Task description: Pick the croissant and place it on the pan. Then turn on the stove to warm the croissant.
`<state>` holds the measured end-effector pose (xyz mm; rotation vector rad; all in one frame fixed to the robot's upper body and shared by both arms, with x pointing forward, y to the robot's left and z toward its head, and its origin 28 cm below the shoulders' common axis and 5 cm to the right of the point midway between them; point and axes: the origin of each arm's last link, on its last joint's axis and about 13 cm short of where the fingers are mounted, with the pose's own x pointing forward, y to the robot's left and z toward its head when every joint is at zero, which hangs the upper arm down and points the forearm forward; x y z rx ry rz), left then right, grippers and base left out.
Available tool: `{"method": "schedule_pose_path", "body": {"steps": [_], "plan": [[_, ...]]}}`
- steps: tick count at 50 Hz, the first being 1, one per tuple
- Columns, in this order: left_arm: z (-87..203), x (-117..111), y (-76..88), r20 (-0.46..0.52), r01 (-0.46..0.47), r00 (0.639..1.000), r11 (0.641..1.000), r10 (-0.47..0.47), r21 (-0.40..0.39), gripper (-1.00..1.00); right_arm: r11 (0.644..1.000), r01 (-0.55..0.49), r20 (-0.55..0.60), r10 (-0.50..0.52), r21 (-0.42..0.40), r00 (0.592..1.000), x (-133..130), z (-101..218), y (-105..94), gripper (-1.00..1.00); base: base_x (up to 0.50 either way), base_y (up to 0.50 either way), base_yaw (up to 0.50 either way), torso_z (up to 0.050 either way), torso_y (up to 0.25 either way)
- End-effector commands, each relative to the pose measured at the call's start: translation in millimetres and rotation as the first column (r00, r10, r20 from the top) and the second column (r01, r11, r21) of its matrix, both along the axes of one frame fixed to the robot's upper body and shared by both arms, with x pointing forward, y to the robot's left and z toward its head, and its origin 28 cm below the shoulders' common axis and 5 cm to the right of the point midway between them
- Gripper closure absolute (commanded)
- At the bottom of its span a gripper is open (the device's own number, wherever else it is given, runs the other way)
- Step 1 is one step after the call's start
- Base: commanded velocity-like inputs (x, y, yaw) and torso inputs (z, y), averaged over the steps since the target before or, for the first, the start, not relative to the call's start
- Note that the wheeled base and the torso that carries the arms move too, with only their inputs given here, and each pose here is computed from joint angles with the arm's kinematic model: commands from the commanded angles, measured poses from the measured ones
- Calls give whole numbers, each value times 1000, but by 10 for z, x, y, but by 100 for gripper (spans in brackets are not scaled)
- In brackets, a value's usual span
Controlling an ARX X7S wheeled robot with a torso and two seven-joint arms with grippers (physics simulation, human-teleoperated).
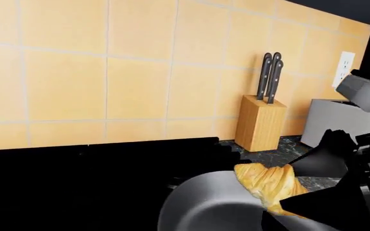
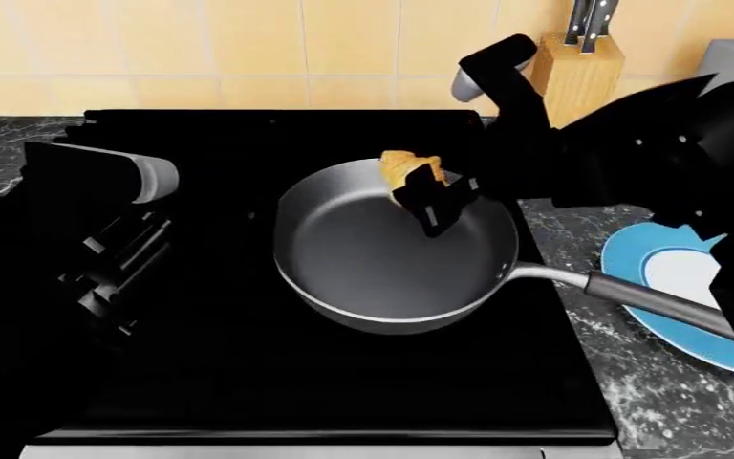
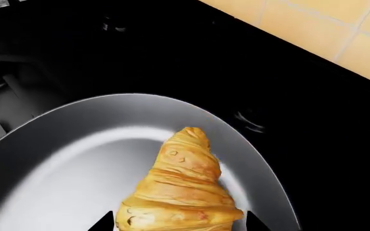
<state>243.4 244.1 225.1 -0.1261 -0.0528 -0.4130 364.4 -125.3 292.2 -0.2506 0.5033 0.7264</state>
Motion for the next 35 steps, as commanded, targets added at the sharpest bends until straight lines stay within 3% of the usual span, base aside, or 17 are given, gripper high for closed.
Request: {"method": "schedule_pose_path", "body": {"steps": [1, 32, 33, 35], "plan": [[1, 1, -6, 1, 0, 1000, 1000, 0, -1, -100, 999, -35, -53, 34, -18, 998, 31, -101, 5, 100, 0, 0, 0, 0, 0], [-10, 8, -1, 6, -5, 1000, 1000, 5, 4, -100, 997, -67, -98, 64, -32, 993, 41, -189, 44, 100, 0, 0, 0, 0, 0], [-16, 10, 3, 5, -9, 1000, 1000, 9, 8, -100, 997, -70, -100, 67, -31, 993, 34, -185, 47, -100, 0, 0, 0, 0, 0], [0, 2, 7, 7, -9, 1000, 1000, 9, 3, -100, 997, -75, -99, 72, -28, 992, 21, -178, 56, -100, 0, 0, 0, 0, 0]]}}
